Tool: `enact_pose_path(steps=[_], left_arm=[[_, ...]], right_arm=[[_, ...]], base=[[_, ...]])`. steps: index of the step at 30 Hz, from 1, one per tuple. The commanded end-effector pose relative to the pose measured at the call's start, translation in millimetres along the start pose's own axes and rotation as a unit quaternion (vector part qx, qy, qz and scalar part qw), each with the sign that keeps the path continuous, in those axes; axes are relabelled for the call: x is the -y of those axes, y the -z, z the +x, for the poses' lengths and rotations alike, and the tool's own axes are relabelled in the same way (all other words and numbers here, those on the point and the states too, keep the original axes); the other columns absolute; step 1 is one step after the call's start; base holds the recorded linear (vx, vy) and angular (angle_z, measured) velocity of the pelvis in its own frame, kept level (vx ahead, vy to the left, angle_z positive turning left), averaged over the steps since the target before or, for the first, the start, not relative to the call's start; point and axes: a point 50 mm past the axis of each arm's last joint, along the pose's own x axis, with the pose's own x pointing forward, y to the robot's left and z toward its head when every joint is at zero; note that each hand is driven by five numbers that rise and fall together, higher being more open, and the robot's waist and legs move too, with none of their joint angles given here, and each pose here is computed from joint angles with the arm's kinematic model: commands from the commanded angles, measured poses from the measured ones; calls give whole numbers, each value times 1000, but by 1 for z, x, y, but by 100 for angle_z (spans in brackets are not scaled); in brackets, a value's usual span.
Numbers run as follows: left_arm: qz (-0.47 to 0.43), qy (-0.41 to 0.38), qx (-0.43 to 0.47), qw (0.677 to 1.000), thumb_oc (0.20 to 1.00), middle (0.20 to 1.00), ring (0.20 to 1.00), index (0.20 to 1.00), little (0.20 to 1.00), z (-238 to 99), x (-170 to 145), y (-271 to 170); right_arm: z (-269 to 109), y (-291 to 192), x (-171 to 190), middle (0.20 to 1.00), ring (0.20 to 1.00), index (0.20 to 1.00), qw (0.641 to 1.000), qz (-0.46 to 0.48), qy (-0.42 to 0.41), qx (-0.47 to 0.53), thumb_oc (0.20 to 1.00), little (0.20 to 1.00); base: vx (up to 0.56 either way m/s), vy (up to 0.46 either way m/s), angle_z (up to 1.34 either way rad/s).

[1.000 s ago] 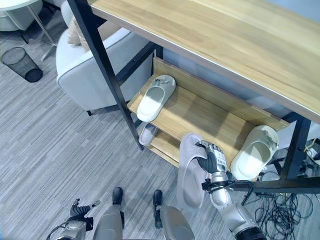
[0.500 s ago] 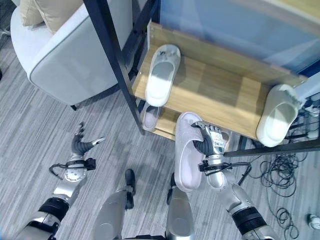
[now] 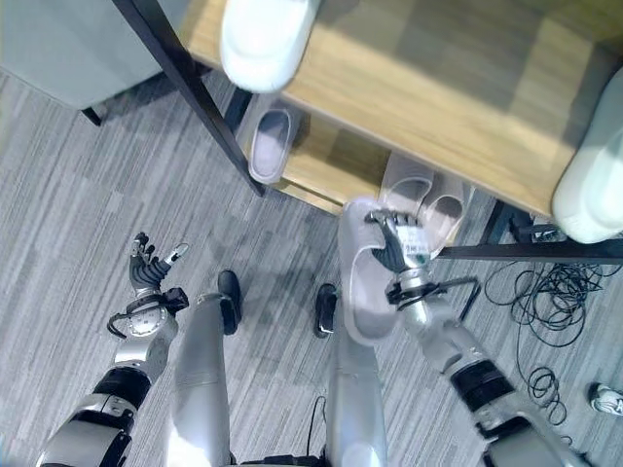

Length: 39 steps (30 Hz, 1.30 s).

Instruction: Arrange the slippers neatly on the shoe rack.

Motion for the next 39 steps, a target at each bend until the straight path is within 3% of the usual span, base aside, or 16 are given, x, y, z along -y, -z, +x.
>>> enact_pose_path(steps=[1,7,11,15,21,27,39], left_arm=[[-56,-89,-37,994,1000,1000,1000,1000,1000,2,-39,14],[-67,-157,-68,983,1000,1000,1000,1000,1000,2,-59,23],[-72,-147,-70,984,1000,1000,1000,1000,1000,3,-55,23],[-62,-116,-55,990,1000,1000,1000,1000,1000,8,-50,13],[-97,-129,-53,985,1000,1000,1000,1000,1000,9,-55,11],[-70,-89,-14,994,1000,1000,1000,1000,1000,-4,-54,4],[-76,-114,-2,991,1000,1000,1000,1000,1000,-15,-66,6]], right_arm=[[0,-3,2,200,200,200,998,39,42,-22,200,200],[61,-6,53,200,200,200,979,104,175,-31,200,200],[79,-6,65,200,200,200,975,114,187,-32,200,200],[102,20,72,200,200,200,972,134,167,-96,200,200],[118,50,87,200,200,200,958,121,183,-184,200,200],[137,44,117,200,200,200,968,48,197,-150,200,200],[143,58,135,200,200,200,952,46,222,-205,200,200]], base=[[72,-23,-3],[87,-29,7],[77,-16,16],[75,-2,8],[46,-10,8],[25,5,5],[11,-3,6]])
